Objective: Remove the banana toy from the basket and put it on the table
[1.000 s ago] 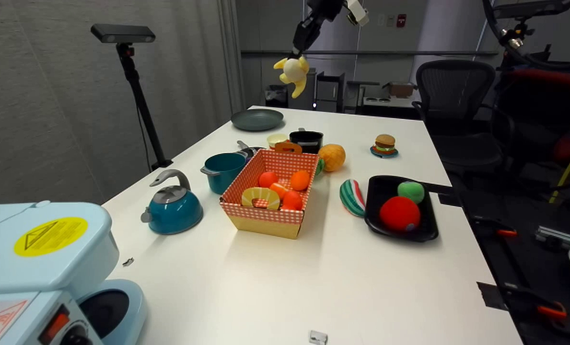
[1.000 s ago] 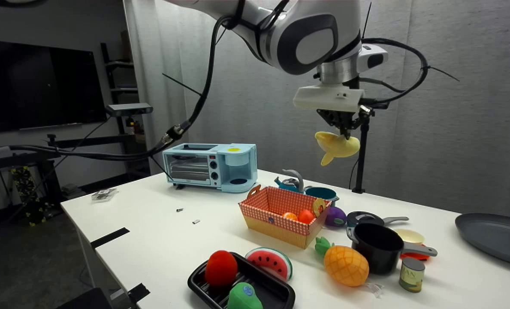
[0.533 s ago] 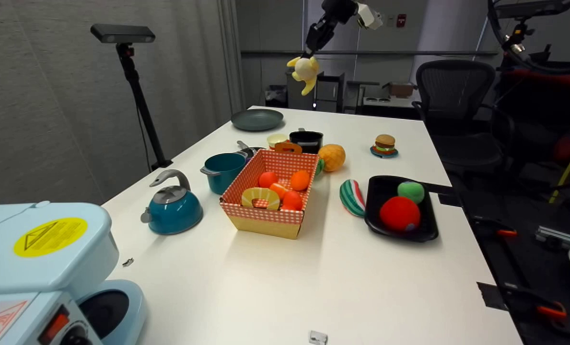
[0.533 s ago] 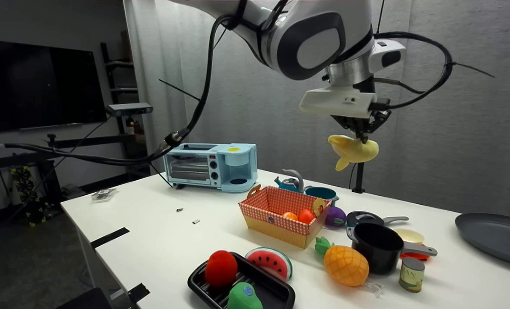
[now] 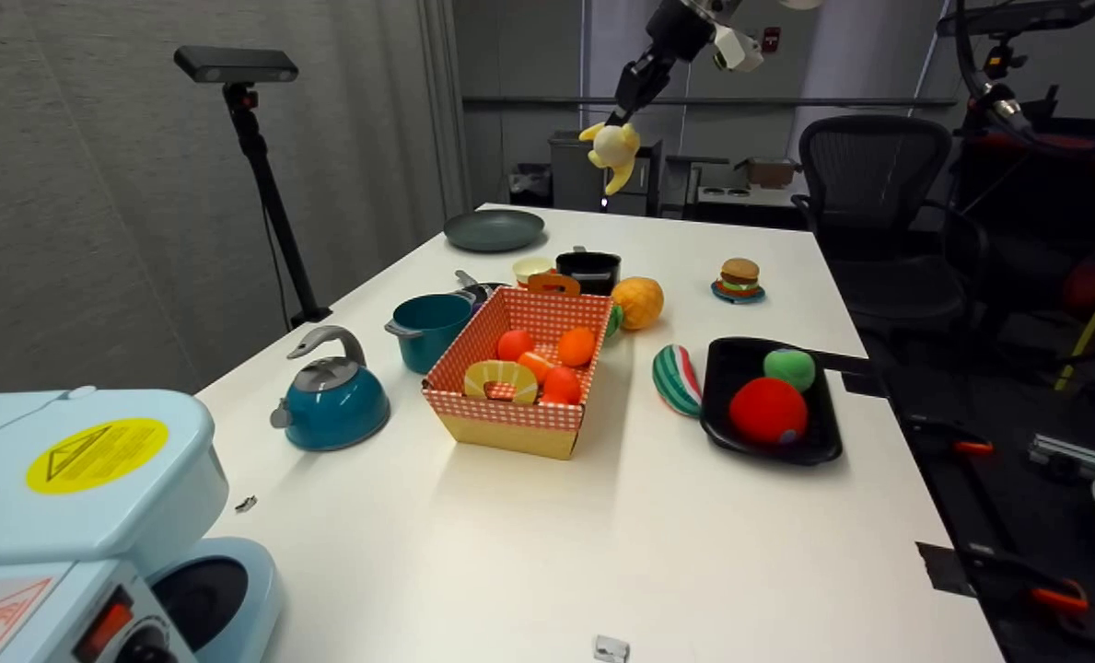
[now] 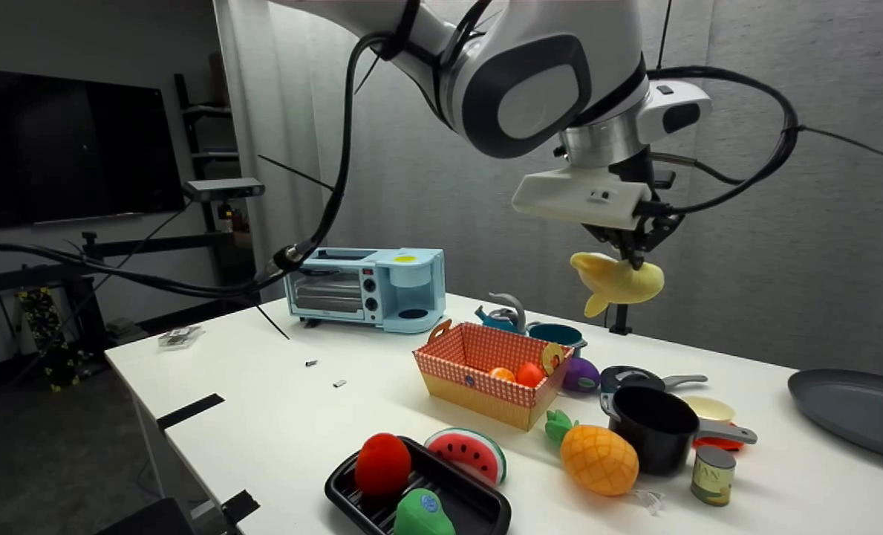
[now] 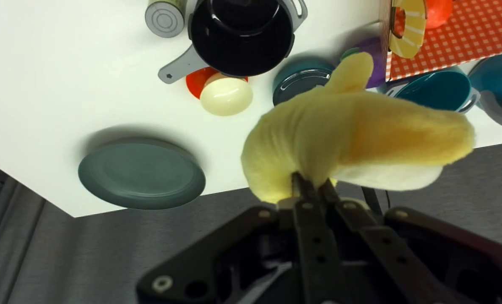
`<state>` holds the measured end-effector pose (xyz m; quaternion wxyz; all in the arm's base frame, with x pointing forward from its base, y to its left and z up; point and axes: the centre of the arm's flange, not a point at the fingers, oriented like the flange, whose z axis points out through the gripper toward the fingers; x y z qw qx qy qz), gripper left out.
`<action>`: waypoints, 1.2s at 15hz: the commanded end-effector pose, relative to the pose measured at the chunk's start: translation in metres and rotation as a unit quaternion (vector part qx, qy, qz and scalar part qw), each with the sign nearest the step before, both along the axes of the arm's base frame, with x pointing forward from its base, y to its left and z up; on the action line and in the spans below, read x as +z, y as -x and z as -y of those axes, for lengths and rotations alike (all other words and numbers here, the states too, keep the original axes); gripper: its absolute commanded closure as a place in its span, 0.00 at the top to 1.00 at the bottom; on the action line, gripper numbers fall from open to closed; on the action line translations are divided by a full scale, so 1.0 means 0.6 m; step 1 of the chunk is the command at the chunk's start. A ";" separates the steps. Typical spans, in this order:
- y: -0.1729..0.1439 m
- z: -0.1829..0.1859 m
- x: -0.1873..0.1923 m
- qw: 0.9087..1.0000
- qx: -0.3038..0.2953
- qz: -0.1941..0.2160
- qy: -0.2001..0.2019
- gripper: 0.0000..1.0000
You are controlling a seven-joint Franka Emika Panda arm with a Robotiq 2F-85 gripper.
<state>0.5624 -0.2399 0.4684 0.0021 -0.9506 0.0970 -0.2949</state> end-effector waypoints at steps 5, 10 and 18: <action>0.024 0.038 0.002 0.998 -0.050 0.025 -0.004 0.01; 0.028 0.057 -0.004 0.998 -0.065 0.023 -0.007 0.01; 0.025 0.063 -0.016 0.997 -0.079 0.013 -0.012 0.38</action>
